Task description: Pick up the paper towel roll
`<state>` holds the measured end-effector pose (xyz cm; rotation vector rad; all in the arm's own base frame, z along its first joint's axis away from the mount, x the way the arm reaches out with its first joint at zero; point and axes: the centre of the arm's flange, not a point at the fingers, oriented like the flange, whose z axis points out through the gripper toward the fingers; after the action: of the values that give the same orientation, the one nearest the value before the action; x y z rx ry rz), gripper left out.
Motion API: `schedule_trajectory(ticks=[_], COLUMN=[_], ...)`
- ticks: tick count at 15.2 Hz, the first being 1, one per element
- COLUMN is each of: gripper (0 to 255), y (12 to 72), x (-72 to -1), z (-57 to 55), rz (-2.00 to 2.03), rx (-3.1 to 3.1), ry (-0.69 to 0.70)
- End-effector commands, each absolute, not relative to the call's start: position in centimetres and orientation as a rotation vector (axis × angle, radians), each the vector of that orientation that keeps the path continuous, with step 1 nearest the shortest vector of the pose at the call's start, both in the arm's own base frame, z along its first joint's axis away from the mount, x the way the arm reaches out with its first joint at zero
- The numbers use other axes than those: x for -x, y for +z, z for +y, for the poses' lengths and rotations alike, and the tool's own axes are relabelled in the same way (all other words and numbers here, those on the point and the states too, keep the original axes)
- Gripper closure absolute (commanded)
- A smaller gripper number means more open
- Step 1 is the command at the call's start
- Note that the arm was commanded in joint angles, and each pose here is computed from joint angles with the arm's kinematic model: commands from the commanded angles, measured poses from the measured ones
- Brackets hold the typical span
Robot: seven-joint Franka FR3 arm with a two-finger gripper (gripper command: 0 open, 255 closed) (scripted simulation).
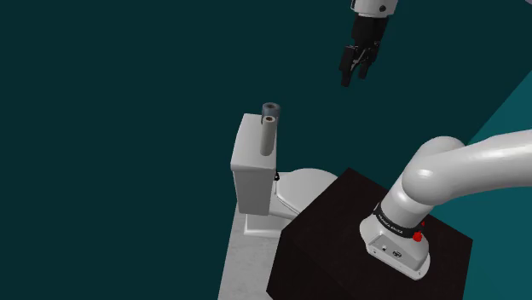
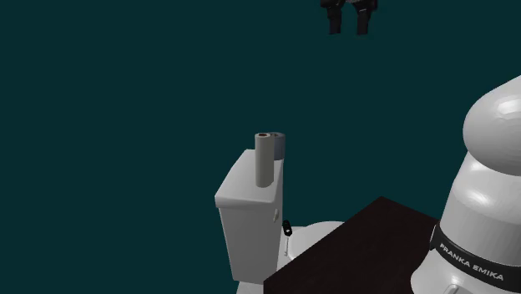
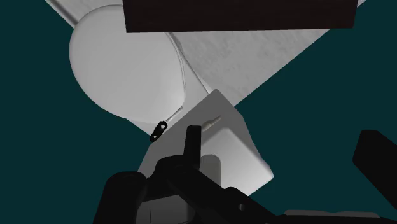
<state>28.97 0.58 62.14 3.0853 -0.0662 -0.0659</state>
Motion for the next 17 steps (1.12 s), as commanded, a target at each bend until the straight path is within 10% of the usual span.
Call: schedule_trajectory(ticks=[1,17], gripper=[0,0], y=[62.1,49.2], x=[-29.0,-45.0], z=[0.6,-3.0], rz=[-0.066,0.099], rx=[-3.085,-3.093], ry=[-0.066,-0.041])
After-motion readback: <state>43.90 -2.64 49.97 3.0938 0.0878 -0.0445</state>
